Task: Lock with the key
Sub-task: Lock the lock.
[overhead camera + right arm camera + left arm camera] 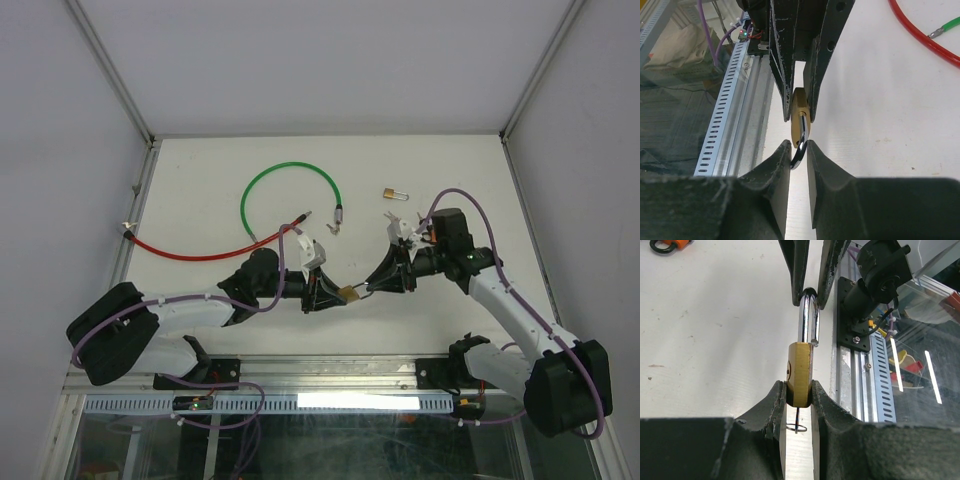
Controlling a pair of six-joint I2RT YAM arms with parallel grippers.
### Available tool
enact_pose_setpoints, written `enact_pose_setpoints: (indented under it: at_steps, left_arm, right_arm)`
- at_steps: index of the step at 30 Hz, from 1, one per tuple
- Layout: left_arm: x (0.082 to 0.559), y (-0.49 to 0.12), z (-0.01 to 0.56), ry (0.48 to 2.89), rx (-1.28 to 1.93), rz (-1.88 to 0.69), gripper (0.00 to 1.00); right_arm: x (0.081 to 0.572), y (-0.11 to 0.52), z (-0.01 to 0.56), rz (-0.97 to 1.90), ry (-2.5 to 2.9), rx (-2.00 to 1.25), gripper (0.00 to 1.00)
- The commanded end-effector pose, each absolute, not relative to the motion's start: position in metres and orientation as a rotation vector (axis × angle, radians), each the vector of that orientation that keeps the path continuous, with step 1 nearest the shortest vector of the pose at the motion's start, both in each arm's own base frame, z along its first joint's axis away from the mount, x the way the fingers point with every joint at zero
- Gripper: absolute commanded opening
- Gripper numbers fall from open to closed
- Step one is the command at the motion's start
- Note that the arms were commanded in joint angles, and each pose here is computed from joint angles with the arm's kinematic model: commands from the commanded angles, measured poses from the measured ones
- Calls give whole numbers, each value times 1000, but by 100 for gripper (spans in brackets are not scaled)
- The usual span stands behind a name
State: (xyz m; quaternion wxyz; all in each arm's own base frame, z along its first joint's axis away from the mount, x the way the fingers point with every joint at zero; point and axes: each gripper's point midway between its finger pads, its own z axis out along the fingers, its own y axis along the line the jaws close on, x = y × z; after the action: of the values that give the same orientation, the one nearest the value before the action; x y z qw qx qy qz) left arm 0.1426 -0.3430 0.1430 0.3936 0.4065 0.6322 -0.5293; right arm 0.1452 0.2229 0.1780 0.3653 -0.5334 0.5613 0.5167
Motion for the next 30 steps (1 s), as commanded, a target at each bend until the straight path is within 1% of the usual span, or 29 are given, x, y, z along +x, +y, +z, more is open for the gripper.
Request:
enact_pose_setpoints:
  at_steps: [1, 7, 15, 20, 23, 24, 27, 28, 30]
  left_arm:
    - [151, -348, 176, 1473, 1005, -1303, 0]
    - [153, -346, 180, 1459, 995, -1291, 0]
    - [152, -344, 186, 1432, 980, -1289, 0]
    - [151, -343, 187, 1428, 980, -1289, 0]
    - [151, -343, 186, 1430, 981, -1288, 0]
    - [152, -343, 185, 1432, 980, -1287, 0]
    - [152, -343, 186, 1431, 977, -1288, 0]
    - [152, -343, 187, 1428, 974, -1289, 0]
    - [152, -342, 189, 1423, 966, -1289, 0]
  right_arm:
    - [153, 227, 200, 1318, 1369, -1376, 20]
    - [156, 228, 195, 1330, 1404, -1365, 19]
    - [158, 228, 188, 1344, 1444, -1361, 23]
    - [157, 228, 188, 1342, 1440, -1365, 22]
    - [156, 228, 189, 1344, 1433, -1367, 18]
    - [156, 228, 189, 1346, 1431, -1368, 16]
    - [154, 229, 190, 1351, 1408, -1380, 3]
    - [153, 228, 191, 1351, 1396, -1387, 1]
    - [151, 228, 192, 1356, 1374, -1399, 0]
